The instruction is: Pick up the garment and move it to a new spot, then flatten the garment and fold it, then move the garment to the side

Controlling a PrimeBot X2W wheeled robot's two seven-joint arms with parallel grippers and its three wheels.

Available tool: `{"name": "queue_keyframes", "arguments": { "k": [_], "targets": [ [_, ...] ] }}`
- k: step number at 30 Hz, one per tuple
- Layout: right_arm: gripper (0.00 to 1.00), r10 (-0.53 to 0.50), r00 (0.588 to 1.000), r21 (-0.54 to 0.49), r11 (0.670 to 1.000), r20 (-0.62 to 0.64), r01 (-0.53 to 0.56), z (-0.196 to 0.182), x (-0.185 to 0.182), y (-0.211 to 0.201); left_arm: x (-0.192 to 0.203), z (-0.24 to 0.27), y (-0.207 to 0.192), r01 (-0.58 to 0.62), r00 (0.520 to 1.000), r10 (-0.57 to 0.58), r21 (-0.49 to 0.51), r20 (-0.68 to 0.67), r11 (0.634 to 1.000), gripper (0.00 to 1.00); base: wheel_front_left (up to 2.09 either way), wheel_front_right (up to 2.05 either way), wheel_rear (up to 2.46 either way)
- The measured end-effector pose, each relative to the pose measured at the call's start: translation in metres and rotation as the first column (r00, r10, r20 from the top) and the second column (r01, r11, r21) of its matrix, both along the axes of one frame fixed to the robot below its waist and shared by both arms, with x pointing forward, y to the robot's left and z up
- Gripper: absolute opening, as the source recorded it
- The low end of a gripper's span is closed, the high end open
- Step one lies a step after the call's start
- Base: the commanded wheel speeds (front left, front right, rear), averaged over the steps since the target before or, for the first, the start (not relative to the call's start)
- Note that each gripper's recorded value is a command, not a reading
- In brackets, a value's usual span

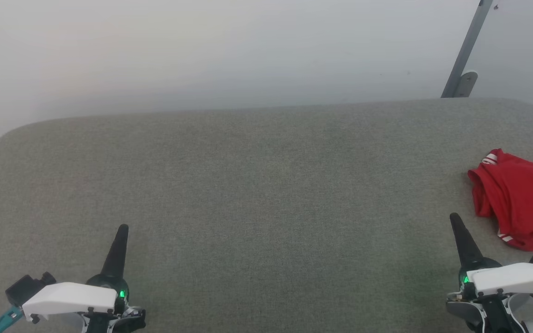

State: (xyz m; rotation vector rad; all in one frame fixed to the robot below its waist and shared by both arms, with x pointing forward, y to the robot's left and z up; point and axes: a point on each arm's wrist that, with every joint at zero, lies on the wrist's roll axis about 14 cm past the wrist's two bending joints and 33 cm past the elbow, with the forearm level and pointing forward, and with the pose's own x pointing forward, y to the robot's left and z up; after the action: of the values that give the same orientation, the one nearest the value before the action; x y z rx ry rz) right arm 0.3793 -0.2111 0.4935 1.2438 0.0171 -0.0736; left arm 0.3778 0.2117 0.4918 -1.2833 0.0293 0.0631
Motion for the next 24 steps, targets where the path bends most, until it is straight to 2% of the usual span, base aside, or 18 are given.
{"name": "queue_keyframes", "arguments": {
  "k": [24],
  "targets": [
    [0.0, 0.018, 1.0, 0.204, 0.979, 0.026, -0.023, 0.0043, 0.0042, 0.0063, 0.0061, 0.0066, -0.0084, 0.017, 1.0, -0.012, -0.178, 0.028, 0.984, 0.0, 0.0, 0.0, 0.0]
  ]
}}
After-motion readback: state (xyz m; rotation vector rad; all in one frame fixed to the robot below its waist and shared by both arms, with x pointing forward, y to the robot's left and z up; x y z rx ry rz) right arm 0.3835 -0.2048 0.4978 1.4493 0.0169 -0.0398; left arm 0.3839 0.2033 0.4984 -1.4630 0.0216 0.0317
